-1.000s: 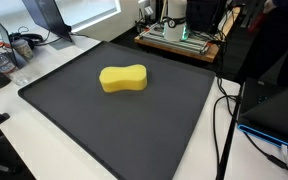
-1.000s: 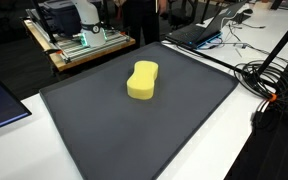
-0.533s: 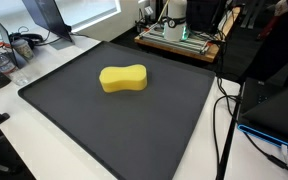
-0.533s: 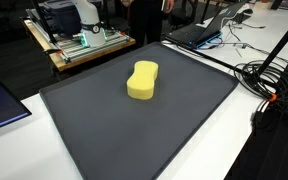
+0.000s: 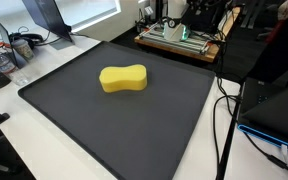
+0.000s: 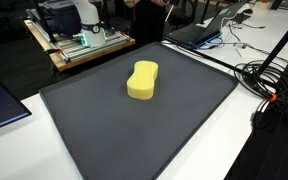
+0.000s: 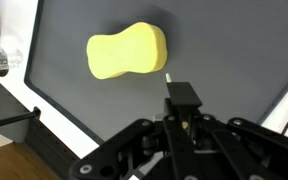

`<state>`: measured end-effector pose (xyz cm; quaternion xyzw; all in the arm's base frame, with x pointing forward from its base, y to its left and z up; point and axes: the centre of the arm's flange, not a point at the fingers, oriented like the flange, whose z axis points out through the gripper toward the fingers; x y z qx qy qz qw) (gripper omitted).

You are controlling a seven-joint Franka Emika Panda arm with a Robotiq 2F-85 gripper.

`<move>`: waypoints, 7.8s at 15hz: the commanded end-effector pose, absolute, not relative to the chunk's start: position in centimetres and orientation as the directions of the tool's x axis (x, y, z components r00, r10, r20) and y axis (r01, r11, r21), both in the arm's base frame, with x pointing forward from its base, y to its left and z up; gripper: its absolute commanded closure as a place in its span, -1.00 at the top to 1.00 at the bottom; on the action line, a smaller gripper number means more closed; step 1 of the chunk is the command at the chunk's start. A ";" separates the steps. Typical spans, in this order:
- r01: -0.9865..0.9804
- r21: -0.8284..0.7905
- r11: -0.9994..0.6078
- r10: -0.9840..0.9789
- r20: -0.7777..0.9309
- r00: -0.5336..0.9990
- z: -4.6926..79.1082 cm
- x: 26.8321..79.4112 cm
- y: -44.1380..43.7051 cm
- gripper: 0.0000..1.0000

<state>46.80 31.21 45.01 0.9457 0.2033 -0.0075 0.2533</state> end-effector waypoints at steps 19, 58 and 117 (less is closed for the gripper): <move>0.123 0.417 -0.901 0.077 -0.127 0.989 39.8 66.1 24.0 -0.75; -0.653 -0.190 -0.733 -0.609 -0.244 0.755 35.1 63.5 -23.4 -0.94; -0.249 -0.200 -0.948 -0.303 0.312 0.901 49.2 31.1 4.3 -0.94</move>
